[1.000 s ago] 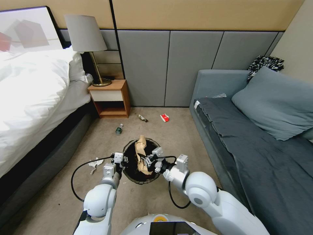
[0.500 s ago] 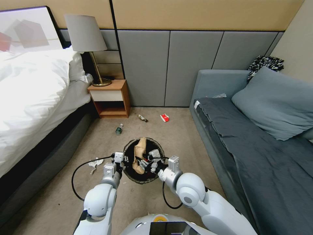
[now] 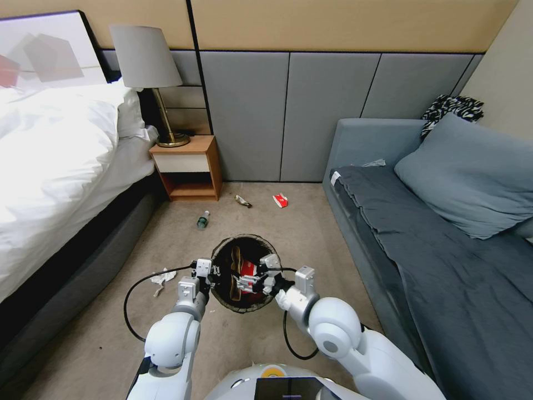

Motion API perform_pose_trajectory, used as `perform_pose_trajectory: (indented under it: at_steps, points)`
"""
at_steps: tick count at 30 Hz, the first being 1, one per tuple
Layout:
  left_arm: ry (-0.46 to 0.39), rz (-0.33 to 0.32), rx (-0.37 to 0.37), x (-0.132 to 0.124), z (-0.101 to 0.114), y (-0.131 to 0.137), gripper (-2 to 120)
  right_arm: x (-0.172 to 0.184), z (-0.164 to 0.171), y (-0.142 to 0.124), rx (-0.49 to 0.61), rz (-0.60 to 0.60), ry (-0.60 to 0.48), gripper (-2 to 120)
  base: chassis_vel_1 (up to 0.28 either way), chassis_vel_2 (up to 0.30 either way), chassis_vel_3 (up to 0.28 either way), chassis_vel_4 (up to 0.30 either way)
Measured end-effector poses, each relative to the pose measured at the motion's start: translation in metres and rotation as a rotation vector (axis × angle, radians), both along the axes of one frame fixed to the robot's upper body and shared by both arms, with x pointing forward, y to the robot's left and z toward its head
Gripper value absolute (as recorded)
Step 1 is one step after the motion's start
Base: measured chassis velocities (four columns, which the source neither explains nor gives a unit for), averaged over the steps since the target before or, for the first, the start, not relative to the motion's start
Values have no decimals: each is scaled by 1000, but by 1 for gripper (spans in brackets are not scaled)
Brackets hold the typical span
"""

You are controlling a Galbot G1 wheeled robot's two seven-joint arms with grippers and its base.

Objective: Pick up the trash bin, then pick up the garbage from the floor and place it into the trash bin.

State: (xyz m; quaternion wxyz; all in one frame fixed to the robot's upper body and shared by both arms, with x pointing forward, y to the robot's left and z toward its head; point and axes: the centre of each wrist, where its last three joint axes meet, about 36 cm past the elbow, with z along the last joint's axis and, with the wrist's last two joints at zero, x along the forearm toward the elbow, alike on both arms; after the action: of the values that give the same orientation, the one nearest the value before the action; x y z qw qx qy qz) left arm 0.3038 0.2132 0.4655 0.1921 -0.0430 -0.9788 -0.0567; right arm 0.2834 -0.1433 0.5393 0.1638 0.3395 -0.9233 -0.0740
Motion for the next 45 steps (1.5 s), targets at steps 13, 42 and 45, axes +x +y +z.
perform_pose_trajectory:
  at_steps: [13, 42, 45]
  points:
    - [7, 13, 7, 1, -2, 9, 1, -26, -4, -37, -64, -238, -231, 100, 0, 0, 0, 0]
    - [-32, 24, -6, -18, 22, 21, 1, -56, -101, -91, -249, -729, -340, 100, 0, 0, 0, 0]
    - [-33, 26, -4, -19, 23, 21, 1, -57, -102, -91, -247, -728, -339, 100, 0, 0, 0, 0]
